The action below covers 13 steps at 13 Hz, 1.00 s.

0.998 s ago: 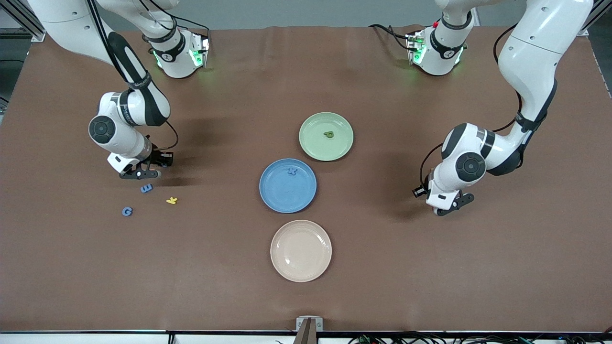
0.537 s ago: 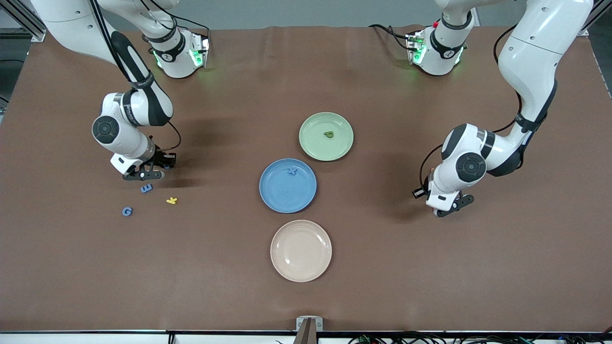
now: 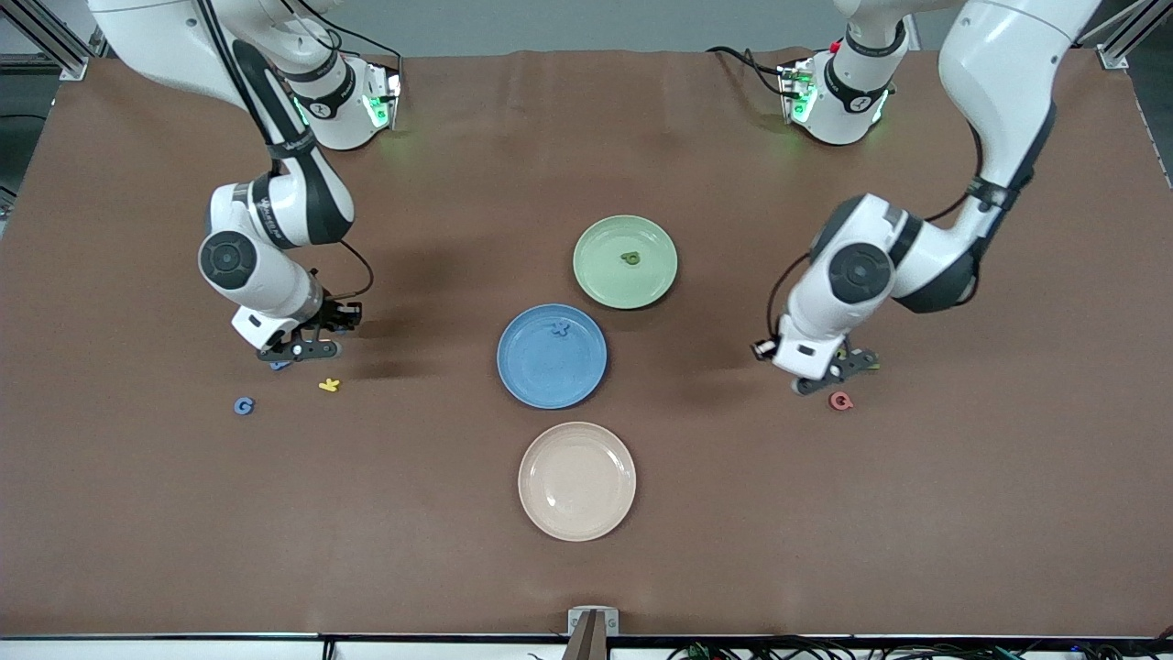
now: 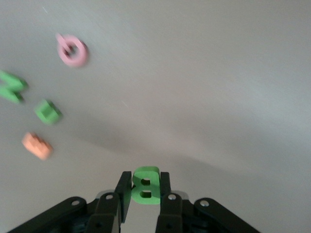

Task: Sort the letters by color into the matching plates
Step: 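Carry the q to the blue plate while the left gripper carries B to green, then release the q onto the blue plate and draw the right gripper back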

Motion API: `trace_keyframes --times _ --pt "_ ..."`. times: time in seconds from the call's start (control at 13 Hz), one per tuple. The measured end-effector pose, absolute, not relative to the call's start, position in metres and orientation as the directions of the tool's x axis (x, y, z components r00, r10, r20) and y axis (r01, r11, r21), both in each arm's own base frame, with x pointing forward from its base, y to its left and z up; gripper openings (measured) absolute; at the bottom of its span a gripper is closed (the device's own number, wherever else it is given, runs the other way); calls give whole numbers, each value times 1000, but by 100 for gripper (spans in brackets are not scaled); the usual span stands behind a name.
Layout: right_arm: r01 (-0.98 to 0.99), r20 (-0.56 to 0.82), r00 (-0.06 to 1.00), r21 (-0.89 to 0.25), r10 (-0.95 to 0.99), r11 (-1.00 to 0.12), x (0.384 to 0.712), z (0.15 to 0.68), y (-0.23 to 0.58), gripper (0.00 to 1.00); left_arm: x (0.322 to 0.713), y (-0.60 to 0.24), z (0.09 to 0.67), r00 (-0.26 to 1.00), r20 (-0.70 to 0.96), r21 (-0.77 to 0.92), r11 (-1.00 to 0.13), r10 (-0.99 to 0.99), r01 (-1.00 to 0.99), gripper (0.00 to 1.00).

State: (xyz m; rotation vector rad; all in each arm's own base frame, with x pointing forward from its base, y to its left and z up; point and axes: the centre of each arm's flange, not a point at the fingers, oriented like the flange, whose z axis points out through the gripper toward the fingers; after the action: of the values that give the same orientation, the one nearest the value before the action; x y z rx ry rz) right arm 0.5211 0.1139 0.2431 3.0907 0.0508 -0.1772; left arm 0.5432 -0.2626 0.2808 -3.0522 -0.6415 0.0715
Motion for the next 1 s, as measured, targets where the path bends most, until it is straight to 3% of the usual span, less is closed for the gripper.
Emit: trace_keyframes --times 0.38,1.0 --pt "-150 -103 984 -47 -145 -987 530 291 240 32 478 -356 298 907 -75 4 -910 413 415 28" --pt "-311 -125 945 -49 -303 -949 524 245 381 32 381 -438 263 924 -138 -5 -933 356 359 28"
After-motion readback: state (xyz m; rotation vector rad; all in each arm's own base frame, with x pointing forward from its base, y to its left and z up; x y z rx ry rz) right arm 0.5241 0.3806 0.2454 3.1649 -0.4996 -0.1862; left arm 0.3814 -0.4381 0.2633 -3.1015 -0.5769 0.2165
